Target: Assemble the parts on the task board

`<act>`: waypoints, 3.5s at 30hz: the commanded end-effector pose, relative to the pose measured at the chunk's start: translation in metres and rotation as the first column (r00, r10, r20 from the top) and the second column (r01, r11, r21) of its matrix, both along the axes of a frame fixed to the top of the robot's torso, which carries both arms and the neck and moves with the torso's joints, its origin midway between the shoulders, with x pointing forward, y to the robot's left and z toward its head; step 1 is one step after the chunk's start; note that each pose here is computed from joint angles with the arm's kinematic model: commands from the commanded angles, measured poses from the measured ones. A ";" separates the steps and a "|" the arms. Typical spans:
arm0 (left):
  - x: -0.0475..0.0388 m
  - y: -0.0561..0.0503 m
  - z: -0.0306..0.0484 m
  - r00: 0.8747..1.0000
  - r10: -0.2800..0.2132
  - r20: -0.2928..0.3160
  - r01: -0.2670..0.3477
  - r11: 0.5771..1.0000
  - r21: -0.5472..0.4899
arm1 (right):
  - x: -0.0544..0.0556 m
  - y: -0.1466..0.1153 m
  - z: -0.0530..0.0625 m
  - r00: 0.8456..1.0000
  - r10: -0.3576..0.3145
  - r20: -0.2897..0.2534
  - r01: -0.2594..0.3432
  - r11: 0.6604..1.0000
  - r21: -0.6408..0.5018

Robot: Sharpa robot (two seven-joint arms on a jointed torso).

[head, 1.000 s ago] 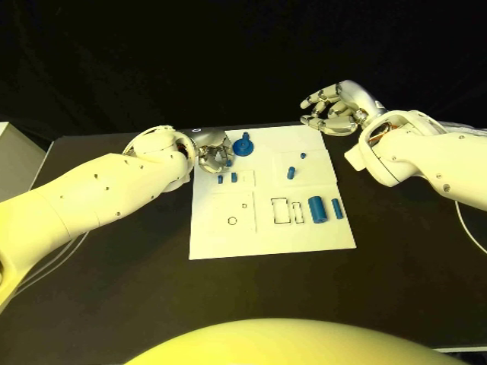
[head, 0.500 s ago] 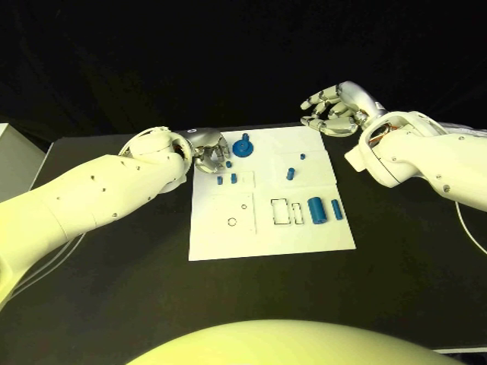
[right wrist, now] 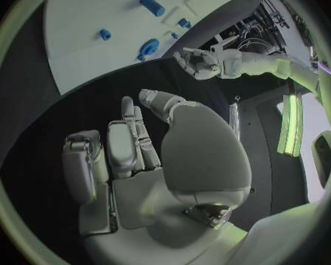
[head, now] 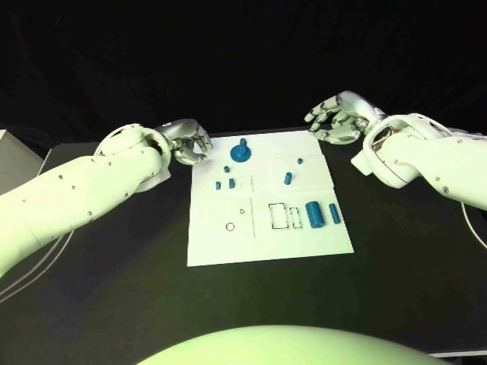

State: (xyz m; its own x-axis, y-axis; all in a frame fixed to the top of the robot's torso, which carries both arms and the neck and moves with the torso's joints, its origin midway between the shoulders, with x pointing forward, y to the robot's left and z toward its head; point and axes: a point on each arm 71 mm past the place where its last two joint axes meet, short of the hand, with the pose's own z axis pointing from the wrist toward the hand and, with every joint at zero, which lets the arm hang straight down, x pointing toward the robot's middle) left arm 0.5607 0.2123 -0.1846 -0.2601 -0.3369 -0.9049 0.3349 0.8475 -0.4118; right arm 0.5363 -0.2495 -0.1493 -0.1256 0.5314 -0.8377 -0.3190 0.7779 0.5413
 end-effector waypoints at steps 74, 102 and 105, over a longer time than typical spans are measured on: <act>-0.0675 0.017 0.0051 0.930 -0.238 -0.280 -0.154 0.440 -0.885 | 0.003 0.057 -0.067 0.996 0.085 -0.021 -0.083 0.831 -0.550; -0.0661 0.022 0.0033 0.932 -0.221 -0.287 -0.164 0.451 -0.878 | -0.009 0.046 -0.051 0.988 0.053 0.142 0.012 0.908 -0.419; -0.0658 0.022 0.0030 0.933 -0.218 -0.288 -0.165 0.451 -0.877 | -0.011 0.043 -0.047 0.987 0.048 0.153 0.017 0.916 -0.402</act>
State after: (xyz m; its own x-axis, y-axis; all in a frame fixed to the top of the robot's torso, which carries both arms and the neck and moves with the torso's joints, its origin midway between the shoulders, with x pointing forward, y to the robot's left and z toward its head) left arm 0.4950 0.2349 -0.1818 -0.4770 -0.8787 0.0192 0.0368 -0.0417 -0.9985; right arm 0.5263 -0.2054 -0.2025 -0.0281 0.0910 -0.9955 -0.3880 0.9168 0.0948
